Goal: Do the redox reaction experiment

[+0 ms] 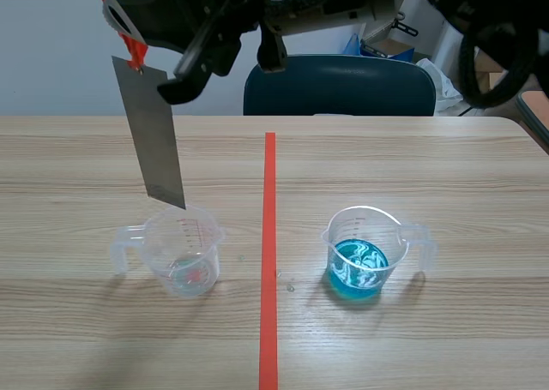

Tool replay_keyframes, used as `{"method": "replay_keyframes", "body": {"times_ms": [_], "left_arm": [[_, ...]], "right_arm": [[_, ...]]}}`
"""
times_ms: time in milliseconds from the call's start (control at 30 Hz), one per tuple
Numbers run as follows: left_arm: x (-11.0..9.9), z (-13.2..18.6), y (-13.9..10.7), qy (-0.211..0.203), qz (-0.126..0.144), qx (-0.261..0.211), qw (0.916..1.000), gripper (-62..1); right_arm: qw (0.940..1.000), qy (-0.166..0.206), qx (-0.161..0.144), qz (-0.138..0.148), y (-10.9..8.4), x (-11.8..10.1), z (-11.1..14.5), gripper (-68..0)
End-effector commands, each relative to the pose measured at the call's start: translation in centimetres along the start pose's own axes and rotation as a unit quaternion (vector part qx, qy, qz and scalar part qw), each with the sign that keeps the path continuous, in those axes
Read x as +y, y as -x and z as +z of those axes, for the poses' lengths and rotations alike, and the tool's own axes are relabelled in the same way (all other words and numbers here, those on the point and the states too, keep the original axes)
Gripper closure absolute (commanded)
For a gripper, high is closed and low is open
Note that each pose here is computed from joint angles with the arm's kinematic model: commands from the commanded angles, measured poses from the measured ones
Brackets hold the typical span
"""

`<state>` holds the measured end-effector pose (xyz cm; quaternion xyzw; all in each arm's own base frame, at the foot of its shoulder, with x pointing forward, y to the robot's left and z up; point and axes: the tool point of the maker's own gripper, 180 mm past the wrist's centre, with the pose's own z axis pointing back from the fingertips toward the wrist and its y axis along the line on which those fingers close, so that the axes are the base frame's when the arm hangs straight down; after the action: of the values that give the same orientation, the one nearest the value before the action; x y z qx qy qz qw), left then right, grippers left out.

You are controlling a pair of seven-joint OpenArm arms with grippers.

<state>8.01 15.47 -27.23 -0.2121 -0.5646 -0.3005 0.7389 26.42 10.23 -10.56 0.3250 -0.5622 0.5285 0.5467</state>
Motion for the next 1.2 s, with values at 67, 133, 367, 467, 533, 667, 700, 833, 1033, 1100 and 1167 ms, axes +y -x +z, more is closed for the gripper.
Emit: {"method": "replay_keyframes", "body": {"times_ms": [67,133,367,467,533,667,700,833,1033,1100,1167], "left_arm": [[0.0,-0.1,-0.9,-0.005,0.008,-0.019,0.9998,-62.3],[0.3,-0.1,-1.1,-0.014,0.015,-0.025,0.9995,-62.3],[0.5,-0.1,-0.8,-0.019,0.019,-0.016,0.9995,-62.3],[0.6,-0.1,-0.5,-0.022,0.022,-0.01,0.9995,-62.3],[0.9,-0.1,-0.6,-0.028,0.027,-0.01,0.9992,-62.3],[0.9,-0.1,-0.6,-0.029,0.028,-0.011,0.9991,-62.3],[0.9,-0.1,-0.6,-0.029,0.028,-0.011,0.9991,-62.3],[1.0,-0.1,-0.3,-0.031,0.03,-0.002,0.999,-62.3],[1.5,-0.1,0.1,-0.045,0.044,0.006,0.998,-62.3],[1.5,-0.1,0.1,-0.045,0.044,0.006,0.998,-62.3],[1.5,-0.1,0.1,-0.045,0.044,0.006,0.998,-62.3]], "right_arm": [[0.9999,0.004,-0.013,0.004,-0.8,-0.4,0.1,-0.6],[0.9999,0.004,-0.013,0.004,-0.8,-0.4,0.1,-0.6],[0.9999,0.004,-0.013,0.004,-0.8,-0.4,0.1,-0.6],[0.9999,0.004,-0.013,0.004,-0.8,-0.4,0.1,-0.6],[0.9999,0.004,-0.013,0.004,-0.8,-0.4,0.1,-0.6],[0.9999,0.004,-0.013,0.004,-0.8,-0.4,0.1,-0.6],[0.9999,0.004,-0.013,0.004,-0.8,-0.4,0.1,-0.6],[0.9999,0.004,-0.013,0.004,-0.8,-0.4,0.1,-0.6],[0.9999,0.004,-0.013,0.004,-0.8,-0.4,0.1,-0.6],[0.9999,0.004,-0.013,0.004,-0.8,-0.4,0.1,-0.6],[0.9999,0.004,-0.013,0.004,-0.8,-0.4,0.1,-0.6]]}}
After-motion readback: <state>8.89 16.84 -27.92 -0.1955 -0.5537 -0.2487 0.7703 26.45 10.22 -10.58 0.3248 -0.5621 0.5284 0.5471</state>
